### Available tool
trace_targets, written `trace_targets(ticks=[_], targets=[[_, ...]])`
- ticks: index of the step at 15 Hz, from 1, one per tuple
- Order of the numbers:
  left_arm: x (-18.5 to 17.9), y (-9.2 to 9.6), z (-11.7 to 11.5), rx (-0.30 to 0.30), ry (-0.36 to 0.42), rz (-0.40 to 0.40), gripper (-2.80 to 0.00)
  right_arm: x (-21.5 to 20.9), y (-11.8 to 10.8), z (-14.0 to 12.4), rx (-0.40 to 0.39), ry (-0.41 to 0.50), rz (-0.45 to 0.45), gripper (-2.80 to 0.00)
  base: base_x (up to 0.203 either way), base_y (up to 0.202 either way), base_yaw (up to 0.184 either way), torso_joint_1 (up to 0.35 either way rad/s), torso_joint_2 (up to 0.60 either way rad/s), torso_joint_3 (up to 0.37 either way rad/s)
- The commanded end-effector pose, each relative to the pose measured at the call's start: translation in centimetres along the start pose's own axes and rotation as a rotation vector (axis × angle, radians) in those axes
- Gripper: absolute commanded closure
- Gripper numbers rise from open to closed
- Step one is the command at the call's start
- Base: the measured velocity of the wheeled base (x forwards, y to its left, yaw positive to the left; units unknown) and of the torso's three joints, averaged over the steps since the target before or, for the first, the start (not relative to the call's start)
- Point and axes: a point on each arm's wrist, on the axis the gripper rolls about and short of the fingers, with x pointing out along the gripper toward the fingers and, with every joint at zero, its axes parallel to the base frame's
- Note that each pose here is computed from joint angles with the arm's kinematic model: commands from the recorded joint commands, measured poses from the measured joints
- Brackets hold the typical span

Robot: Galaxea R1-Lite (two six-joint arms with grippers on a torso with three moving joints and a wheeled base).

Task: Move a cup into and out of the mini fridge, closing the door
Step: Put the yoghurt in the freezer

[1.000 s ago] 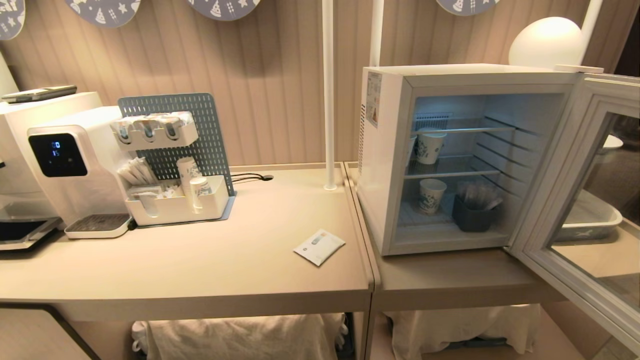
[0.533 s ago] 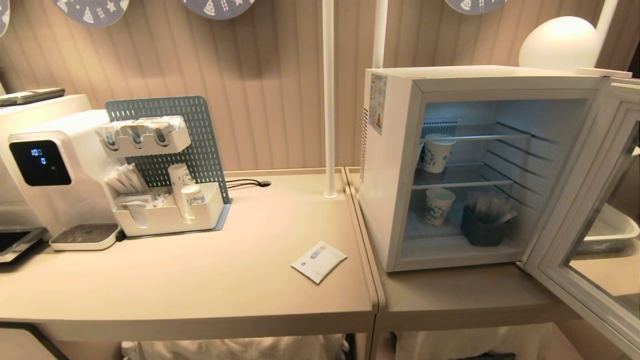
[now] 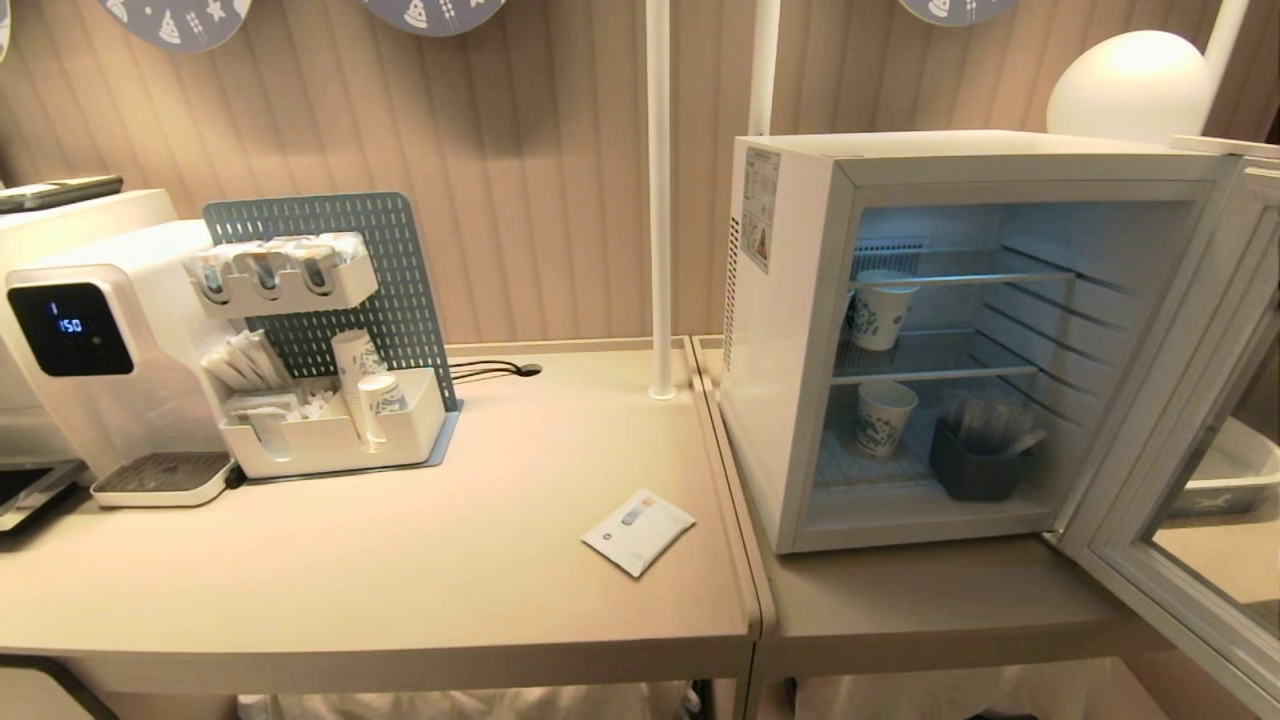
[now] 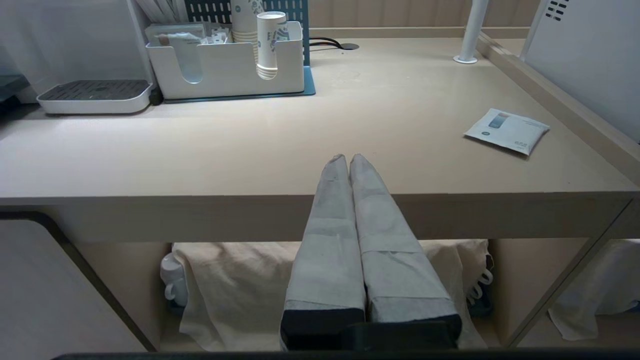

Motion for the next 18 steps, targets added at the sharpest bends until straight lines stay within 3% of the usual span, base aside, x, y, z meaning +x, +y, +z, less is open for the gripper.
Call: trace_targets(ticks=[1,3,5,8,13,18], targets=[[0.0,0.0,-0.1,0.0,0.002,0.0,0.0,-0.3,0.0,0.8,0.0,-0.002,-0.003,0.0,0.0,0.0,0.0,0.0,0.0,0.0],[0.0,0.0,-0.1,0.001,0.002,0.0,0.0,-0.5,-0.1,4.6,0.055,-0.009,-0.015,0.0,0.0,0.0,0.0,0.0,0.0,0.0],[0.0,0.0,-0.1,0.001,0.002,0.0,0.0,1.2,-0.1,8.4,0.106,0.076,-0.022,0.0,0.0,0.0,0.0,0.0,0.0,0.0],[0.0,0.0,-0.1,-0.002,0.002,0.0,0.0,6.0,-0.1,10.8,0.11,0.229,-0.026,0.0,0.0,0.0,0.0,0.0,0.0,0.0],[0.0,0.0,-0.1,-0.005,0.002,0.0,0.0,16.0,0.1,11.4,0.094,0.318,-0.03,0.0,0.0,0.0,0.0,0.0,0.0,0.0],[0.0,0.0,-0.1,-0.008,0.002,0.0,0.0,25.6,0.1,9.0,0.088,0.36,-0.051,0.0,0.0,0.0,0.0,0.0,0.0,0.0]])
